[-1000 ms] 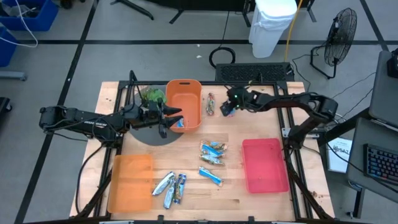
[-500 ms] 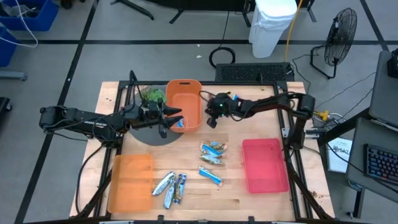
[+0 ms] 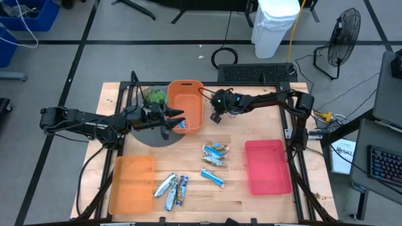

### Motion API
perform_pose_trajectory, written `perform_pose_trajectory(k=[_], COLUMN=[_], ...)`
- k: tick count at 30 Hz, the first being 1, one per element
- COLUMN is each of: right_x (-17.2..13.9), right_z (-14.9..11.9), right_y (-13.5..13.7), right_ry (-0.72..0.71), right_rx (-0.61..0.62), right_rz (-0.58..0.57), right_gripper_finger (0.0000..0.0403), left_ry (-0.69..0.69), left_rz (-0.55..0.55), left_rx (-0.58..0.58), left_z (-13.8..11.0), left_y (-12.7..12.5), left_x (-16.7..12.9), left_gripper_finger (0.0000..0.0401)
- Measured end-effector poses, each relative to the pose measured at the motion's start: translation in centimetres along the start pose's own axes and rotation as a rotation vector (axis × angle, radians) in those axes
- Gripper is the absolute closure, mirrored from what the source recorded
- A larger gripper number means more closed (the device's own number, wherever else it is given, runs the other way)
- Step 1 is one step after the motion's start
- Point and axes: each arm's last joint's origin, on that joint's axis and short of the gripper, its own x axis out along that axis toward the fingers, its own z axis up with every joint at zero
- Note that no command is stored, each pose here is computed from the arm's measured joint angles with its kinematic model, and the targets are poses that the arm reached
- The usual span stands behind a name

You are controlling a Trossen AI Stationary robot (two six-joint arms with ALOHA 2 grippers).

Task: Pick and place Granola Bars by type
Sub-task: Put the red granola bar into the orange bin

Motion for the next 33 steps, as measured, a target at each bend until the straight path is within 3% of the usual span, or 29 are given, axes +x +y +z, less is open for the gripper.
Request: perform_pose_trajectory(k=[7, 12, 16, 20, 24, 29, 33], right_x=[-1.3, -4.0, -6.8, -9.6, -11.1, -10.5, -9.5], right_z=[-1.2, -1.8, -0.9, -0.2, 0.1, -1.3, -3.3], right_y=[0.0, -0.3, -0.7, -0.4, 0.4, 2.5, 3.7], right_ry=[0.164, 0.268, 0.209, 0.144, 0.118, 0.096, 0.067], right_rx=[0.004, 0.012, 0.025, 0.037, 0.031, -0.078, -0.210], right_rz=[0.036, 0.000, -0.011, 0.118, 0.236, 0.284, 0.230], right_gripper_finger=[0.0403, 0.0403, 0.0403, 0.0395, 0.0349, 0.0246, 0.0181], left_ry=[0.018, 0.018, 0.018, 0.019, 0.021, 0.022, 0.023], left_rz=[0.004, 0.004, 0.004, 0.004, 0.004, 0.004, 0.004], left_rx=[0.001, 0.001, 0.001, -0.004, -0.007, -0.008, -0.004], left_z=[-0.2, -0.2, -0.2, -0.2, -0.2, -0.2, -0.2], left_y=[0.0, 0.0, 0.0, 0.0, 0.0, 0.0, 0.0], left_x=[0.0, 0.0, 0.0, 0.0, 0.0, 0.0, 0.0], left_gripper_finger=[0.0229, 0.0229, 0.0229, 0.0229, 0.0229, 0.0229, 0.0229])
